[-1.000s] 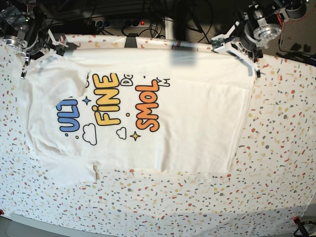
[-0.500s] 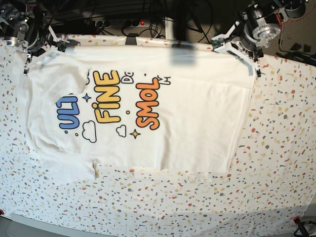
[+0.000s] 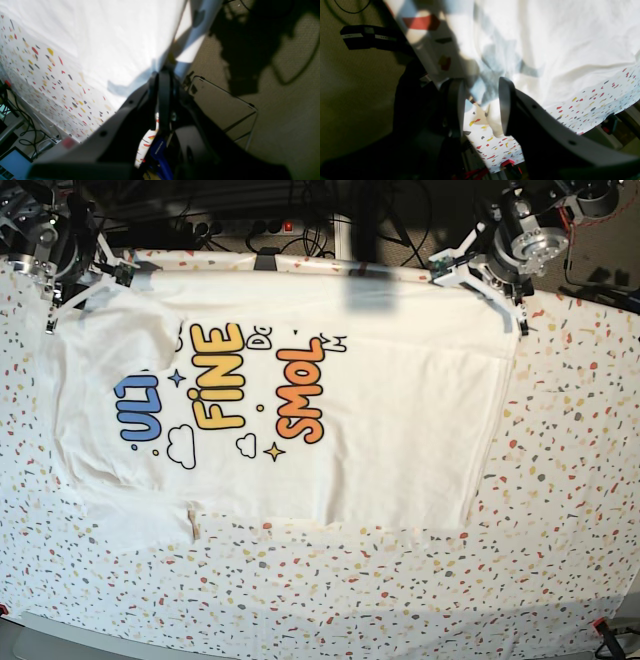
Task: Fold the T-shirt properly
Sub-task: 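Drag the held edge back toward the robot with both grippers, then open both grippers and lift them off the shirt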
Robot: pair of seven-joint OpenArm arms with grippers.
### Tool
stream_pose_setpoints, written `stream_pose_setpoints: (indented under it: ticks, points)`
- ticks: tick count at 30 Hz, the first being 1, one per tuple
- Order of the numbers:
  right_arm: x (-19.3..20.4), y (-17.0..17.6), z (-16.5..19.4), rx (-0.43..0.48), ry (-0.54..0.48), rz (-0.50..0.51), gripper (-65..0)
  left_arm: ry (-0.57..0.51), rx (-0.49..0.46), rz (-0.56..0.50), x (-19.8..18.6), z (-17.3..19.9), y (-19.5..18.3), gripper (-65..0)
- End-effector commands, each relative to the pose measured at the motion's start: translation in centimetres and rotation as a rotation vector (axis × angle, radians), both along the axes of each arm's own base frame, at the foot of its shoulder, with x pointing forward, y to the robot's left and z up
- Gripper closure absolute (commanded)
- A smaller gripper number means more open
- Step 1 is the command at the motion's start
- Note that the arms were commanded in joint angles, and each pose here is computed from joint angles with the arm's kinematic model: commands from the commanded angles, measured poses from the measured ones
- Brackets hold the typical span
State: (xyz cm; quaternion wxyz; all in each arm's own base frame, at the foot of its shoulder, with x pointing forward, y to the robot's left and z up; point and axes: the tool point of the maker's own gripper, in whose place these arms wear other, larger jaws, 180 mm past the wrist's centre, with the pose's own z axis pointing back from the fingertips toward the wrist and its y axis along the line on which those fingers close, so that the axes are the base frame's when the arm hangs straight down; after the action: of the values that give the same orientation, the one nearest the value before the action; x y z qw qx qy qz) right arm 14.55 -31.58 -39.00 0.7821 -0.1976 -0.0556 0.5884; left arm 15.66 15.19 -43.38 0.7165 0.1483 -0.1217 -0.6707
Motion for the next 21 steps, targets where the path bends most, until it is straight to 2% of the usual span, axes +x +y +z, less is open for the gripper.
stream_pose_setpoints:
  ticks: [1,3,8,15,21]
  points:
    - [1.0,-0.5,0.9,-0.022,-0.03,0.009,-22.7,0.04,0.03,0.002,-1.0,-0.2,0.9,-3.0]
    - [0.9,-0.5,0.9,-0.023,-0.03,0.009,-22.7,0.04,0.03,0.002,-1.0,-0.2,0.9,-5.0]
    - [1.0,-0.5,0.9,-0.023,-0.03,0.009,-22.7,0.034,0.035,0.0,-0.9,-0.2,1.0,-5.3]
    - [0.9,-0.5,0.9,-0.023,-0.03,0.009,-22.7,-0.059,0.112,-0.036,0.7,0.7,1.9,-5.3]
    - [0.9,-0.5,0.9,-0.024,-0.03,0.008,-22.7,-0.121,0.033,-0.06,1.5,3.2,-0.5,-5.3]
